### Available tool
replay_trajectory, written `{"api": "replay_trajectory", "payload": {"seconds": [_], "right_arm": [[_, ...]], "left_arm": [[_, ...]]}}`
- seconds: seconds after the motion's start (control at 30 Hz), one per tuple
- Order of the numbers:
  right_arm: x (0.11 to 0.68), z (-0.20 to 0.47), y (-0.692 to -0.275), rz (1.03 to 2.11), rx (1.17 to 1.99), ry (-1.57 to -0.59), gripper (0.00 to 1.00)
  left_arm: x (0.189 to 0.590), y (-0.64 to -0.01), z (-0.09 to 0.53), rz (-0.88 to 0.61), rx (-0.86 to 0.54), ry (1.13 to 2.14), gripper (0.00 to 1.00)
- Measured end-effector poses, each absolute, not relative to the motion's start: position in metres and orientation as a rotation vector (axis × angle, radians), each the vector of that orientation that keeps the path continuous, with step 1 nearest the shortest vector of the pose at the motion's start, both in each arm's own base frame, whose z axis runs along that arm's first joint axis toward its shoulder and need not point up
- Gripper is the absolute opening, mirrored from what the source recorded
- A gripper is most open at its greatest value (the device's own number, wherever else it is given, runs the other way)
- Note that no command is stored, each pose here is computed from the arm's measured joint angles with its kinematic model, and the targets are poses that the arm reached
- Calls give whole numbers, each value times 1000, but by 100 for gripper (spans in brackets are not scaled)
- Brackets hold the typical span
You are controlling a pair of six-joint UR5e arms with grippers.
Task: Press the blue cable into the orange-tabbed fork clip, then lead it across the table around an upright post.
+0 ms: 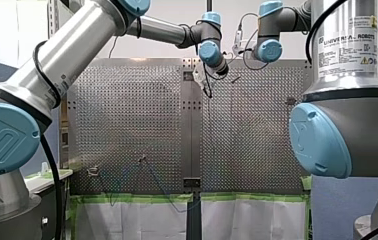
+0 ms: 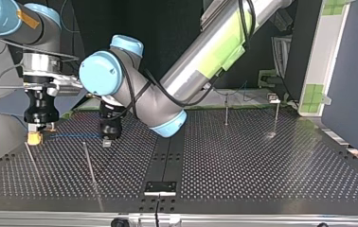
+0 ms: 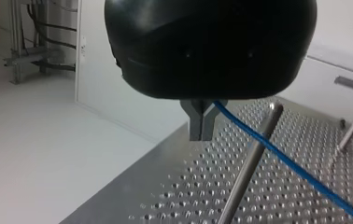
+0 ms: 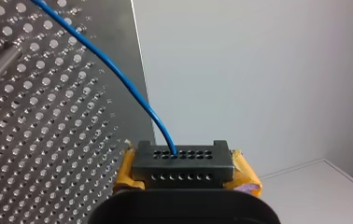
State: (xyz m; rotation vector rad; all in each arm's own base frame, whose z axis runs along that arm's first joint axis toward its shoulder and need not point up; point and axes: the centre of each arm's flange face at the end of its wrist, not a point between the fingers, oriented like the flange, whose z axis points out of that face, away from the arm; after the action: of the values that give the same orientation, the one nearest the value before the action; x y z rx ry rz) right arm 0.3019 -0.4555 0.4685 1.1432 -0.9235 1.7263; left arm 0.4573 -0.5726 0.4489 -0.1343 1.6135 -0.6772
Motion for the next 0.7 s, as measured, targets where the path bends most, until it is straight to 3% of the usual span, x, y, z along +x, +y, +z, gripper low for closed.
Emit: {"api": "replay_trajectory", "payload": {"seconds": [0.27,0.7], "right_arm": [[299,466,-460,1720,1136,-932,0],[295,461,-479,1746,1116,-932,0]], "left_arm": [[459,-569,449,-590,-104,1603,0],[471,-572,470,-578,-21,1522,0]]}}
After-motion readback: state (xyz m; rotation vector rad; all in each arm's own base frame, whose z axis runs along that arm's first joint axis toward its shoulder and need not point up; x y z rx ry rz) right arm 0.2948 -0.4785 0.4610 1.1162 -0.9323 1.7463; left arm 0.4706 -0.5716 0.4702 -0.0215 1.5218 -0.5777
